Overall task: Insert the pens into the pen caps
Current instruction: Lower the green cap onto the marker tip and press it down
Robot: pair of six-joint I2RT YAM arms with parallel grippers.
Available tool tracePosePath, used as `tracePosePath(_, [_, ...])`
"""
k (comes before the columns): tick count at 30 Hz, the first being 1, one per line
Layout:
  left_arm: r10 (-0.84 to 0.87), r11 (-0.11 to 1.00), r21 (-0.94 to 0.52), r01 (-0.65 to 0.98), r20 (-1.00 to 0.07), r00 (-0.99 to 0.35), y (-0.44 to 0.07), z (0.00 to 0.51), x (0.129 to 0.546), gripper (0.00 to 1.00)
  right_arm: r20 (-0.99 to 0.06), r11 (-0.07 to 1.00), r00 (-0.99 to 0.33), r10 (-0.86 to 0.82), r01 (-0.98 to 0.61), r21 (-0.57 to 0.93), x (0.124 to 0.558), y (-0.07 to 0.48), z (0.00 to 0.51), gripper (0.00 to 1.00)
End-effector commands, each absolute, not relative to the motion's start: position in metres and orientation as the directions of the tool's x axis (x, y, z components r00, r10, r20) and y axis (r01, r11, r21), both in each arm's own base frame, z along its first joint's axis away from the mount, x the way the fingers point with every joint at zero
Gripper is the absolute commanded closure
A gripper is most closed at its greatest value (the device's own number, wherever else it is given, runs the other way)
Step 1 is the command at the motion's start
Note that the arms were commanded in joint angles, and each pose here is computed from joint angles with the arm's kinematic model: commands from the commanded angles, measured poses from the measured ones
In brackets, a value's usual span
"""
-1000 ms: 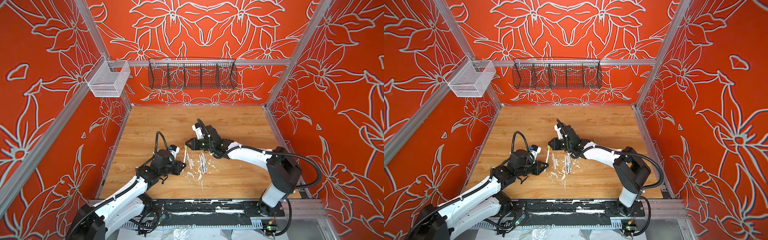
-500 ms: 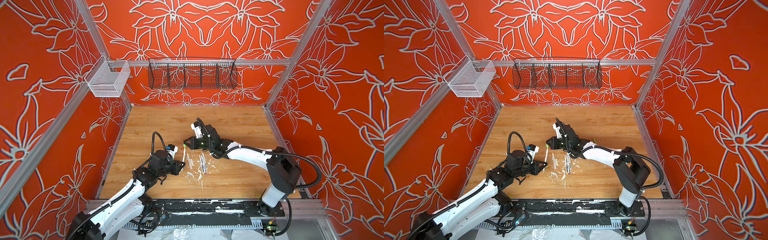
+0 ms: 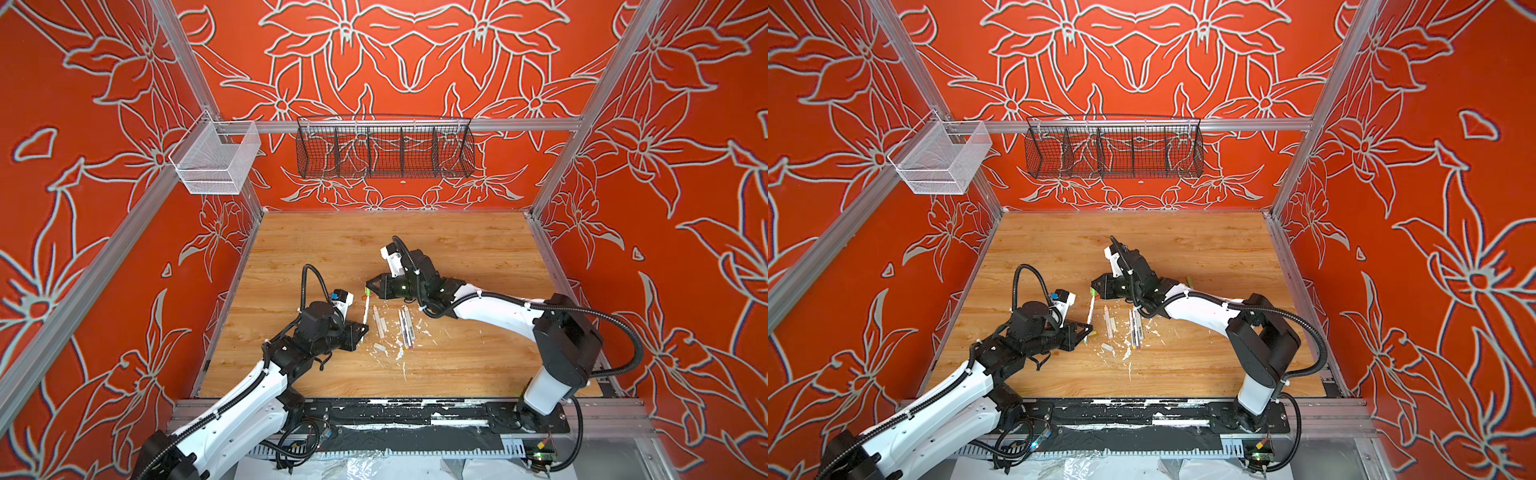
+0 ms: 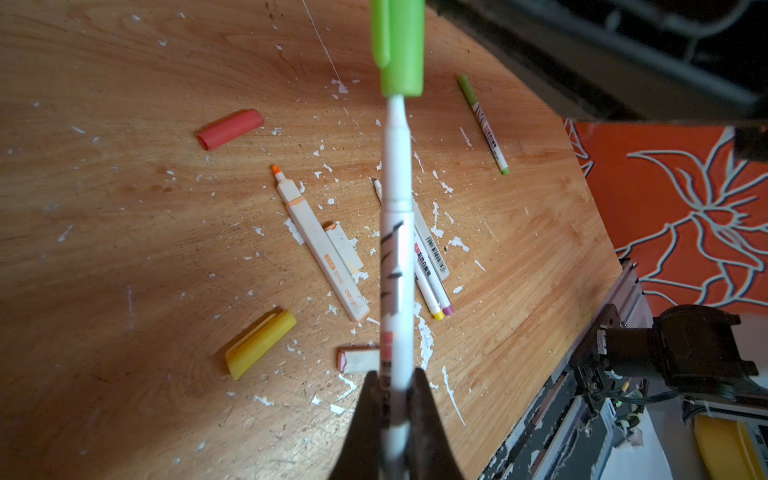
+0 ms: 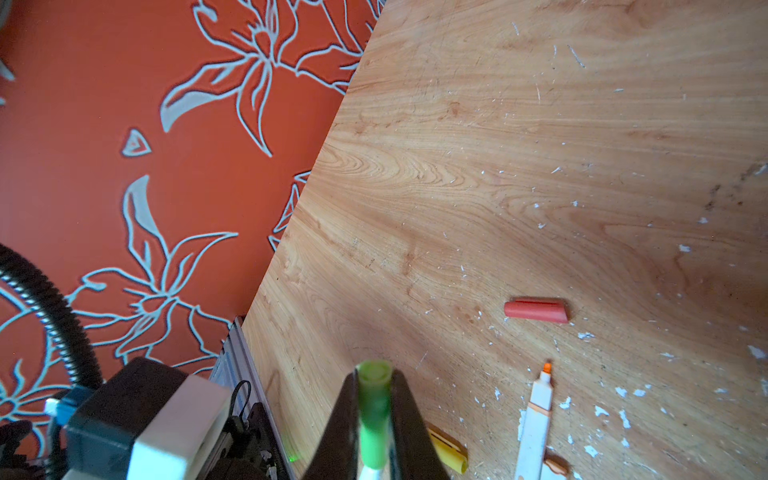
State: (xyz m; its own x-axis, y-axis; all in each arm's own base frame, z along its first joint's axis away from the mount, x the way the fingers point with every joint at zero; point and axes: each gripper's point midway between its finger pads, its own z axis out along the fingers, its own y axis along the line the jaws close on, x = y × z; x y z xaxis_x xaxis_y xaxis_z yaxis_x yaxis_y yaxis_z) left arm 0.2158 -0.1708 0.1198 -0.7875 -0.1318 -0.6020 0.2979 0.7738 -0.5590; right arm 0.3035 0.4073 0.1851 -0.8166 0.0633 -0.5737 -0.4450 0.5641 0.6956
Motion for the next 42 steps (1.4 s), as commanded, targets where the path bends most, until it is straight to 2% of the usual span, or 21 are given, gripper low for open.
tracePosePath(1, [-0.166,0.781,-0.550,0.296,-0.640,-0.750,-0.166,0.129,0.225,1.00,-0.565,0.580,-0.824,0.044,-0.440,0.686,0.297,0.406,0.181,0.85])
tracePosePath(30, [-0.209,0.739,-0.539,0.403,-0.753,-0.624,-0.168,0.168,0.232,1.00,-0.477,0.533,-0.874,0.094,-0.361,0.766,0.269,0.404,0.163,0.85])
tracePosePath(42, [-0.205,0.742,-0.492,0.455,-0.813,-0.545,-0.169,0.194,0.240,1.00,-0.495,0.487,-0.859,0.129,-0.380,0.787,0.256,0.406,0.167,0.85])
